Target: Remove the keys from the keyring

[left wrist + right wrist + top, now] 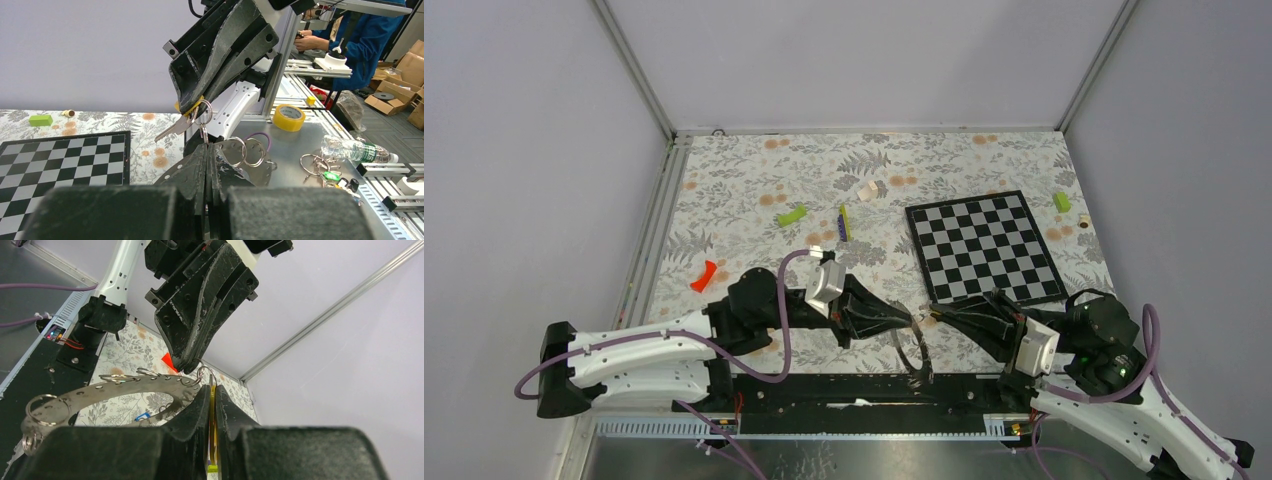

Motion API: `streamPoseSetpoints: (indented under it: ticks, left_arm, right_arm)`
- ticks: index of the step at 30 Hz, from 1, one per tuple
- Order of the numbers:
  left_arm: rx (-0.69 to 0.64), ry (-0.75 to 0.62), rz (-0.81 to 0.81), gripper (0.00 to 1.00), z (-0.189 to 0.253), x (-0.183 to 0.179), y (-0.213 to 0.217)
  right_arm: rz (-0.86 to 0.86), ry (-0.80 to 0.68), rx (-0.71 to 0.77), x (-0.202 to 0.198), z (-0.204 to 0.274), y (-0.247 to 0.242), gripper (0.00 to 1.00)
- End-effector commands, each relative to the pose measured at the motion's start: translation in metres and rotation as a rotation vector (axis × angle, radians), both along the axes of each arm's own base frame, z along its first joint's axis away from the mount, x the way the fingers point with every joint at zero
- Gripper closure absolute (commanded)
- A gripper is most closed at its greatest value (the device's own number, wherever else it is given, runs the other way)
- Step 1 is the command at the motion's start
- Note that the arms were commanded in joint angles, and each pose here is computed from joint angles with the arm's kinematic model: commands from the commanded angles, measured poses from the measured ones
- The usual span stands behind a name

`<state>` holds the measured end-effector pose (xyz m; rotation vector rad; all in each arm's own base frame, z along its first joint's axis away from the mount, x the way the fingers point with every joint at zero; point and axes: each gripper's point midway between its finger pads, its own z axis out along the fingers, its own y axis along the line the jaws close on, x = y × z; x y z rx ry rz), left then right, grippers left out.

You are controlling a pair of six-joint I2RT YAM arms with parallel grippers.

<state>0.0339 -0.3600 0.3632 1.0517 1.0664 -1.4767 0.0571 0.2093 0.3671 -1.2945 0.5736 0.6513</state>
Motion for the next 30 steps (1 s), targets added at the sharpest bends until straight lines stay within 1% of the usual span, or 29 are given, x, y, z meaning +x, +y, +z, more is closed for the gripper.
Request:
streamPoseSetpoints:
  ticks: [1,11,22,30]
  left_arm:
    - [-0.098,-0.039,-0.003,1.00,0.033,-0.005,0.012]
    - [-0.161,-0.055,0.031,1.00,0.044,-0.001,0.019]
    - [-0.160,-0.058,0.034,1.00,0.043,-0.001,0.018]
    - [-0.159,-0.062,0.035,1.00,0.043,0.000,0.019]
  right_arm:
    - [-0.045,-0.033,0.032,0.004,0.010,-0.007,1.00]
    - [0.012,0.022,-0.008,-0.002,-0.008,0.000,1.00]
    - [0.078,0.091,-0.054,-0.009,-0.025,0.009,1.00]
    - [0.078,0.098,-0.057,-0.006,-0.030,0.012,1.00]
